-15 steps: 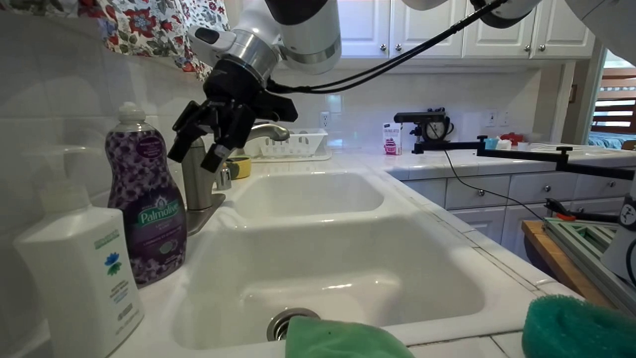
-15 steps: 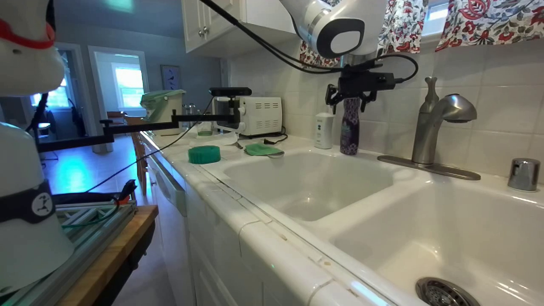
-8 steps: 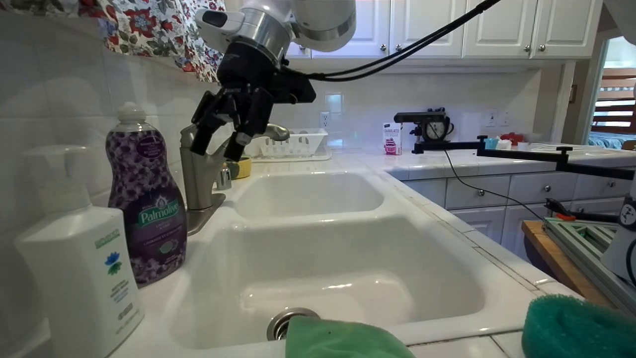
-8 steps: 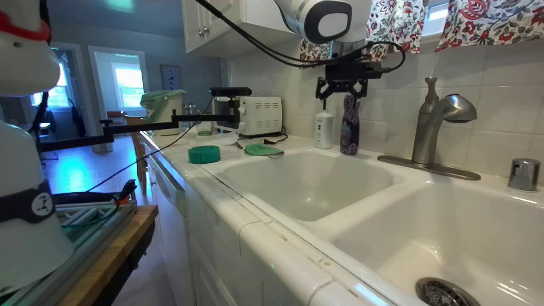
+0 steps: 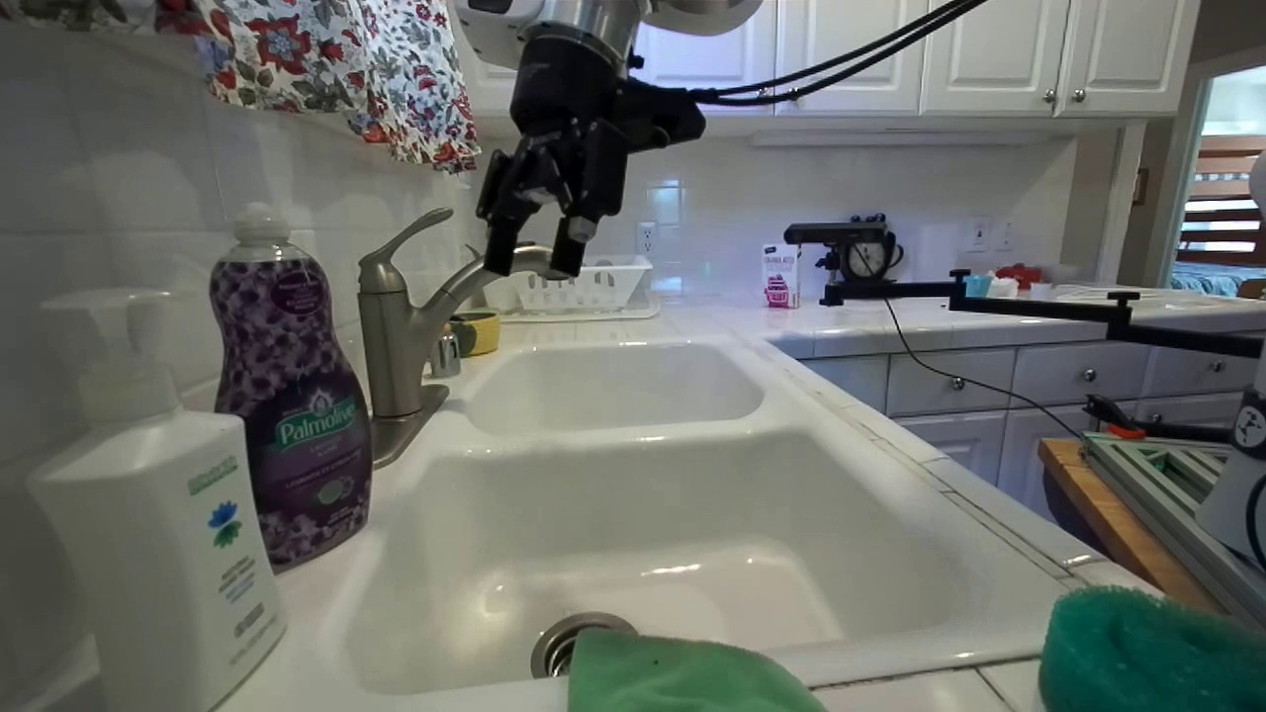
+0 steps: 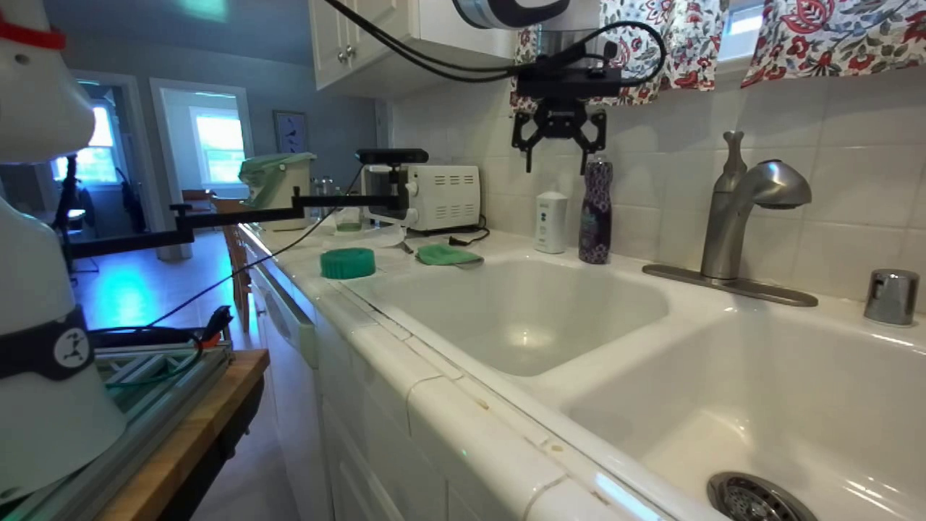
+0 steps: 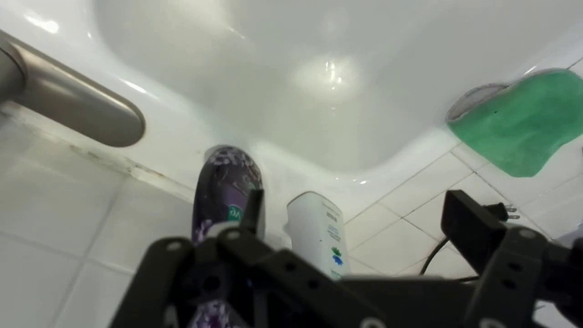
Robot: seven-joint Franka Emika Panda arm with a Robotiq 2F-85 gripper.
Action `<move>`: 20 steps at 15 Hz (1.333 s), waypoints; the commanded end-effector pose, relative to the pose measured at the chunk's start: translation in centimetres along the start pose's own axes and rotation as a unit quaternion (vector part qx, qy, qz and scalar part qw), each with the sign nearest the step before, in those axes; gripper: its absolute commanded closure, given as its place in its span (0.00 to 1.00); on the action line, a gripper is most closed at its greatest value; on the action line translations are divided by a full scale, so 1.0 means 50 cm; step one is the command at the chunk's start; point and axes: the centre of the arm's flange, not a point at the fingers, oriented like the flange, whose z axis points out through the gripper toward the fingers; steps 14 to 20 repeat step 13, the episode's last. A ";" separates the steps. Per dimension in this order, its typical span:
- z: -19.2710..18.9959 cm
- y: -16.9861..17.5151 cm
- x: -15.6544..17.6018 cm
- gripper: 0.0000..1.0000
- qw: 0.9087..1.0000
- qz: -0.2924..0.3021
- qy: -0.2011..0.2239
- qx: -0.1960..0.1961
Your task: Pick up the purple bottle and pour some of its contents in the sink
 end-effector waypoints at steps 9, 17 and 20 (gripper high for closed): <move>-0.022 -0.049 -0.032 0.00 0.999 0.022 -0.031 0.001; -0.022 -0.049 -0.032 0.00 0.999 0.022 -0.031 0.001; -0.022 -0.049 -0.032 0.00 0.999 0.022 -0.031 0.001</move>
